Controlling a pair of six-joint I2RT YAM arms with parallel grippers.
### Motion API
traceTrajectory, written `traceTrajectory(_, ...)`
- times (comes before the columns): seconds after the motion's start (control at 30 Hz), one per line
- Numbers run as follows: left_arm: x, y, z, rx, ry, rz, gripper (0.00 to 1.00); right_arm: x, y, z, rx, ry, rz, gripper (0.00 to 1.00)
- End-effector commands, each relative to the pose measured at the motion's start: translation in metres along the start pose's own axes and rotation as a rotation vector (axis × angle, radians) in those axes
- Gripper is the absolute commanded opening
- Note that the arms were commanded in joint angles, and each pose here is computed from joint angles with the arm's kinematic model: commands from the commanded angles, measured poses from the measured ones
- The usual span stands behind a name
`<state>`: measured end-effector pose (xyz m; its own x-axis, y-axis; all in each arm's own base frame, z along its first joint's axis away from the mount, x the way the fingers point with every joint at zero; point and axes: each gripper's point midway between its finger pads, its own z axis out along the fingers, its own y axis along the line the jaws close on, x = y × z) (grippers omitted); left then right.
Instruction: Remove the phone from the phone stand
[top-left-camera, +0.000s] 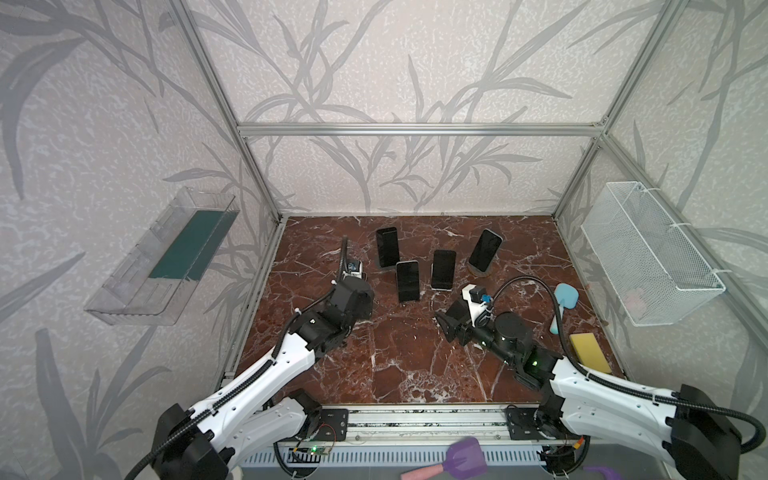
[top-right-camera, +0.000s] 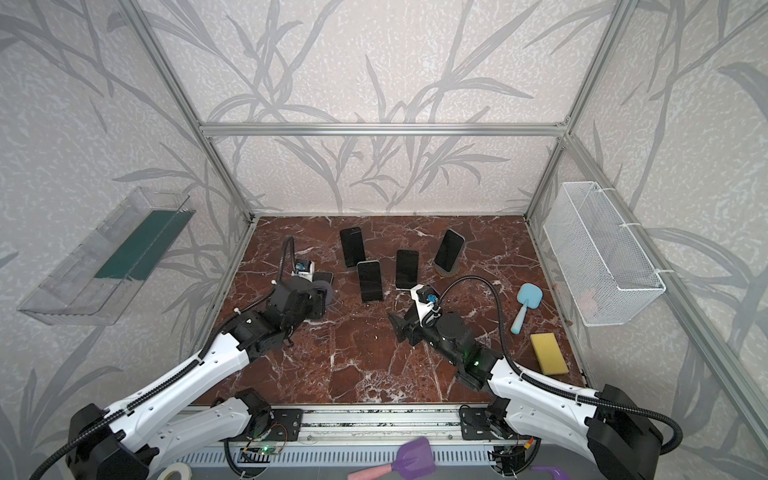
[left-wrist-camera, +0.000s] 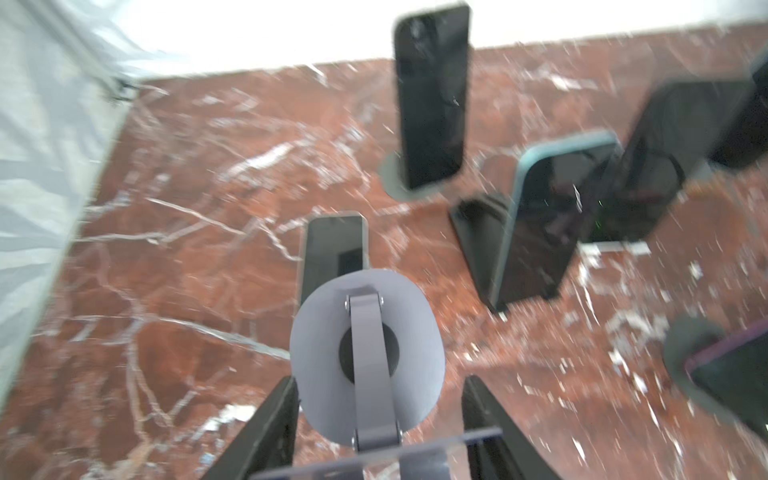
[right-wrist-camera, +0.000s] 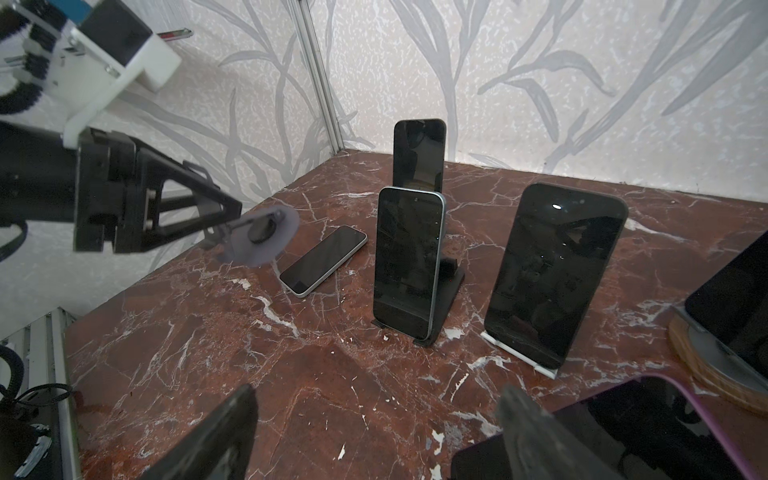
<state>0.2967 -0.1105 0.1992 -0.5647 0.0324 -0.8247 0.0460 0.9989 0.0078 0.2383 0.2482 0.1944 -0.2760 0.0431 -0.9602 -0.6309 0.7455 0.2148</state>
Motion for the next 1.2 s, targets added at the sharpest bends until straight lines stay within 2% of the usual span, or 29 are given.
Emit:
traceTrajectory(0.0, -0.036, 0.031, -0.004, -0.116, -0.082, -0.048, 0.56, -0.006, 0.002, -0.002, -0.007, -0.025, 0.012, 0.90)
traceTrajectory(0.07, -0.062, 0.044, -0.001, -0.130, -0.115, -0.099, 0.55, -0.005, 0.002, -0.002, -0.009, -0.026, 0.016, 0.90)
traceTrajectory(0.17, -0.092, 0.063, 0.015, -0.200, -0.126, -0.066, 0.55, -0.004, 0.004, -0.001, -0.015, -0.023, 0.022, 0.90)
traceTrajectory(0.23, -0.102, 0.078, 0.034, -0.223, -0.126, -0.112, 0.55, -0.006, 0.005, -0.002, -0.024, -0.027, 0.028, 0.90)
traceTrajectory(0.33, -0.108, 0.095, 0.066, -0.236, -0.155, -0.105, 0.55, -0.007, 0.004, -0.003, -0.021, -0.034, 0.030, 0.90)
traceTrajectory(0.43, -0.096, 0.110, 0.103, -0.238, -0.107, -0.119, 0.55, -0.006, 0.002, -0.003, -0.008, -0.034, 0.023, 0.90)
traceTrajectory(0.6, -0.075, 0.149, 0.157, -0.223, -0.032, -0.280, 0.52, -0.003, 0.003, -0.001, -0.016, -0.027, 0.031, 0.90)
traceTrajectory(0.67, -0.068, 0.162, 0.172, -0.240, 0.012, -0.311, 0.51, -0.002, 0.003, 0.001, -0.016, -0.023, 0.032, 0.90)
traceTrajectory(0.8, -0.054, 0.175, 0.192, -0.262, 0.073, -0.293, 0.51, -0.002, 0.003, 0.000, -0.014, -0.022, 0.031, 0.90)
traceTrajectory(0.97, -0.031, 0.196, 0.212, -0.262, 0.129, -0.331, 0.52, -0.002, -0.001, -0.001, 0.007, -0.029, 0.019, 0.90)
traceTrajectory(1.17, -0.010, 0.215, 0.219, -0.297, 0.208, -0.323, 0.52, 0.006, -0.006, 0.005, 0.035, -0.001, -0.012, 0.90)
